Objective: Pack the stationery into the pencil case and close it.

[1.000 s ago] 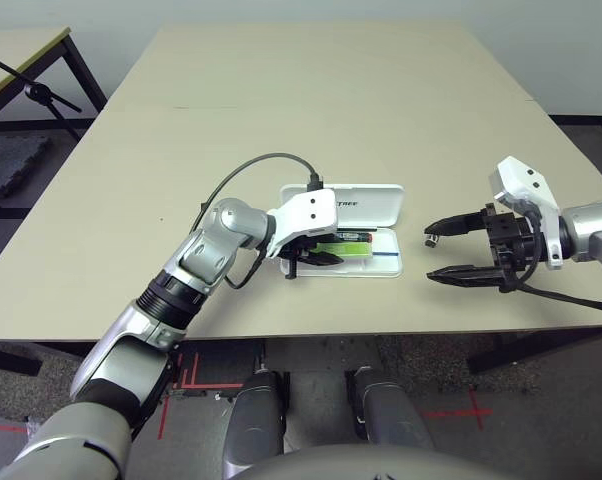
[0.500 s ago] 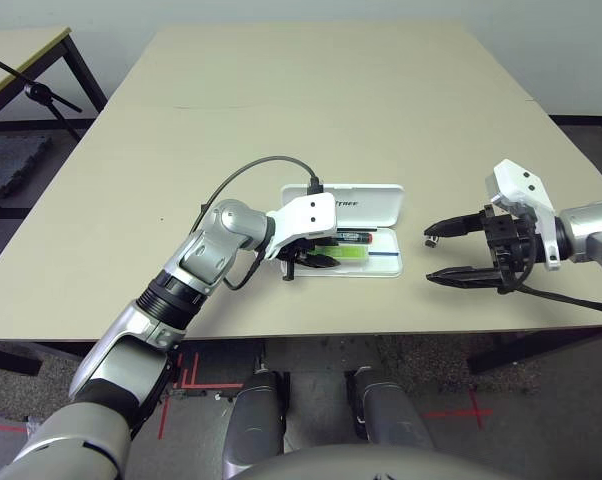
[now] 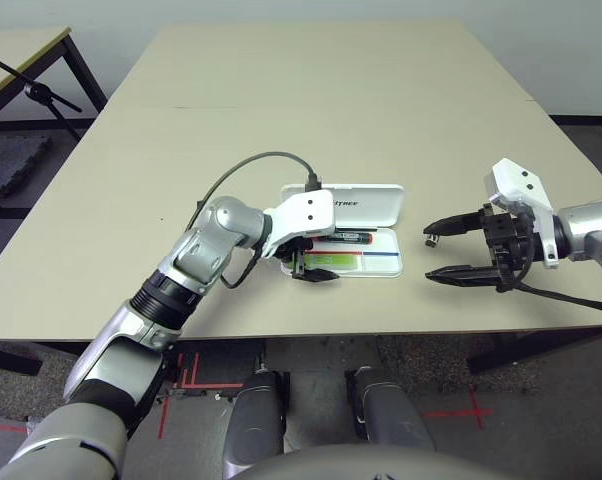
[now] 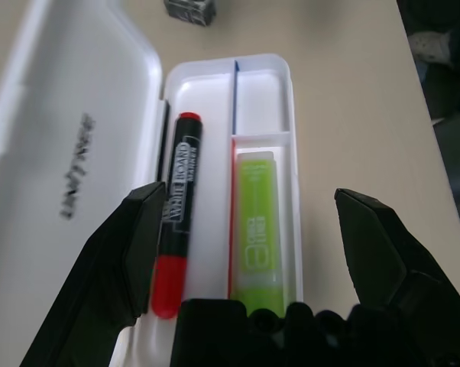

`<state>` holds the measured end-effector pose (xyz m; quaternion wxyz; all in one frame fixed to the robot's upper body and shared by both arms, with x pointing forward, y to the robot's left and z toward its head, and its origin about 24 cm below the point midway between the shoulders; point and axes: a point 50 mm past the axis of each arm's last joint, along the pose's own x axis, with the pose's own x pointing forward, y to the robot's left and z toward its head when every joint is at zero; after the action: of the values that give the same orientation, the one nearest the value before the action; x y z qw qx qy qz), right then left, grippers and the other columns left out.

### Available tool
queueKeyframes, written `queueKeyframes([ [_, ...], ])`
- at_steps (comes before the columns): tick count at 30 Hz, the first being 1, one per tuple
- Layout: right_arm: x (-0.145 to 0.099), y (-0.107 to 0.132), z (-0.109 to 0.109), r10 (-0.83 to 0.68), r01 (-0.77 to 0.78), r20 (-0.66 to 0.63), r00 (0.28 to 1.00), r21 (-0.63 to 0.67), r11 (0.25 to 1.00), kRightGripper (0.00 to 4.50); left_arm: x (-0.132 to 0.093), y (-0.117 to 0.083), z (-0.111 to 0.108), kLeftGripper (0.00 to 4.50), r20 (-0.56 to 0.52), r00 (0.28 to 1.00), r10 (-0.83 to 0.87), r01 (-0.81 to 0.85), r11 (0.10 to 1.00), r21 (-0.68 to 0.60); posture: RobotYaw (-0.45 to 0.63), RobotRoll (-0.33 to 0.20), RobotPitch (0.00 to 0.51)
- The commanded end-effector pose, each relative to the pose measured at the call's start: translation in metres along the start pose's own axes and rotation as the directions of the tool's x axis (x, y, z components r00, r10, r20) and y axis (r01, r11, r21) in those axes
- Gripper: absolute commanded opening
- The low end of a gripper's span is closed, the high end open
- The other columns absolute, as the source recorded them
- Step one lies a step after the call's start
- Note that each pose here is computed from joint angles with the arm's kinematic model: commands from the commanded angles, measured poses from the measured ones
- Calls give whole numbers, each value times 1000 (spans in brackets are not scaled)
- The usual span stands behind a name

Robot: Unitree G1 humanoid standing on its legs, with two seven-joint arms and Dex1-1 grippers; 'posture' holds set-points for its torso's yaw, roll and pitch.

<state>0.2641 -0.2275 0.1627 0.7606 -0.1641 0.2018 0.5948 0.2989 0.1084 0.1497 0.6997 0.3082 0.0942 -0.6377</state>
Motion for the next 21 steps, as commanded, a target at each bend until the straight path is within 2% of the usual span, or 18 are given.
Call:
queueKeyframes([
  [1, -1, 1, -3, -3, 3, -2, 1000, 7, 1000, 4500, -20, -1, 8, 4457, 51, 999, 2, -2, 1000, -6, -100, 0, 90],
  [6, 1, 2, -6, 1, -1, -2, 1000, 17, 1000, 4500, -45, -6, 8, 4457, 53, 998, 19, -18, 1000, -9, -94, 0, 100],
  [13, 0, 4, -8, 13, -13, 9, 1000, 38, 999, 4500, -45, -15, 13, 4457, 89, 996, 16, -15, 1000, -10, -80, 0, 85],
  [21, -19, 9, 2, -224, 215, 4, 975, 264, 940, 4500, -45, -18, 15, 4457, 83, 997, 7, -6, 1000, -7, -93, 0, 105],
])
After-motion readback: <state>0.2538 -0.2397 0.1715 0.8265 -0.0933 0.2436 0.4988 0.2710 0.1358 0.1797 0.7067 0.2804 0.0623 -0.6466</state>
